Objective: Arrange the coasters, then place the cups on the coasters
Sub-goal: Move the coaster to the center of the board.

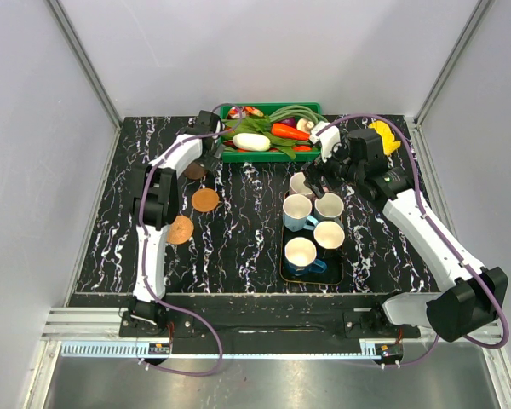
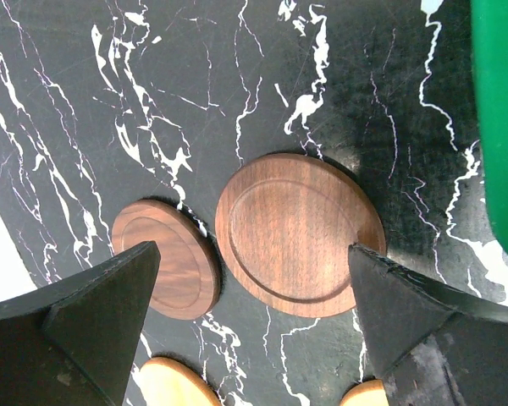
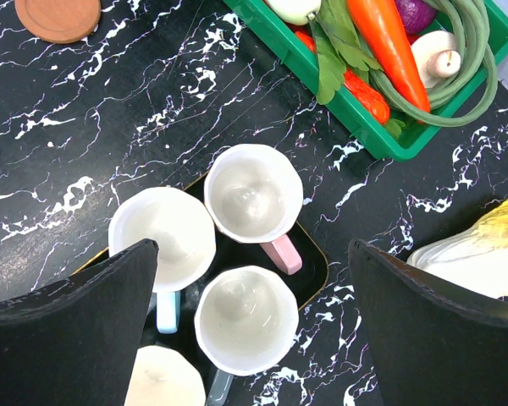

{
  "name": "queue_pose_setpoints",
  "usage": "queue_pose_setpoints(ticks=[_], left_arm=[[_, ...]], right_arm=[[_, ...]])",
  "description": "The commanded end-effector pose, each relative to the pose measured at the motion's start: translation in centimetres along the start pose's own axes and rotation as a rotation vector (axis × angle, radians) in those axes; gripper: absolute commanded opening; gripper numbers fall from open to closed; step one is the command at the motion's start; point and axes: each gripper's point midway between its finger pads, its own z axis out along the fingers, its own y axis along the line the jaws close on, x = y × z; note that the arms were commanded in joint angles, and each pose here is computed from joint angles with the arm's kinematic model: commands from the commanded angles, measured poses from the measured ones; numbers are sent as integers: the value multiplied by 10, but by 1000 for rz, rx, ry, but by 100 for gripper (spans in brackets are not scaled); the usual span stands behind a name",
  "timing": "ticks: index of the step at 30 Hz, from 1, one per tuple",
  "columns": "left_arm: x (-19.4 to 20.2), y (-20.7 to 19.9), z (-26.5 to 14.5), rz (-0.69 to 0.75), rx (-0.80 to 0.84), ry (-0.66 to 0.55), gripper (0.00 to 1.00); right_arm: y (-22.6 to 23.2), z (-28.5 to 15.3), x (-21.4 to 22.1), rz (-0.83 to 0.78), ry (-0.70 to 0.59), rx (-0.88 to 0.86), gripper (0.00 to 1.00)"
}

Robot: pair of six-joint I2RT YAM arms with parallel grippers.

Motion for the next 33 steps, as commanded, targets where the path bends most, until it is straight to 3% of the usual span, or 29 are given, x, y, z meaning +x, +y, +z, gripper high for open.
queue_pose_setpoints(ticks=[1,16,25,33], left_arm=[[-12,-6,1,-24,17,-27,99],[-20,16,6,-65,-64,-27,99],[-49,76,-57,-189,-97,-194,99],[12,84,-47,-57,-112,-31,99]], right_arm=[[-7,-2,-12,-23,-49,24,100],[-6,-1,-11,-22,-45,21,100],[-6,1,-10,-19,-40,18,100],[-5,-1,-11,-21,-46,17,100]])
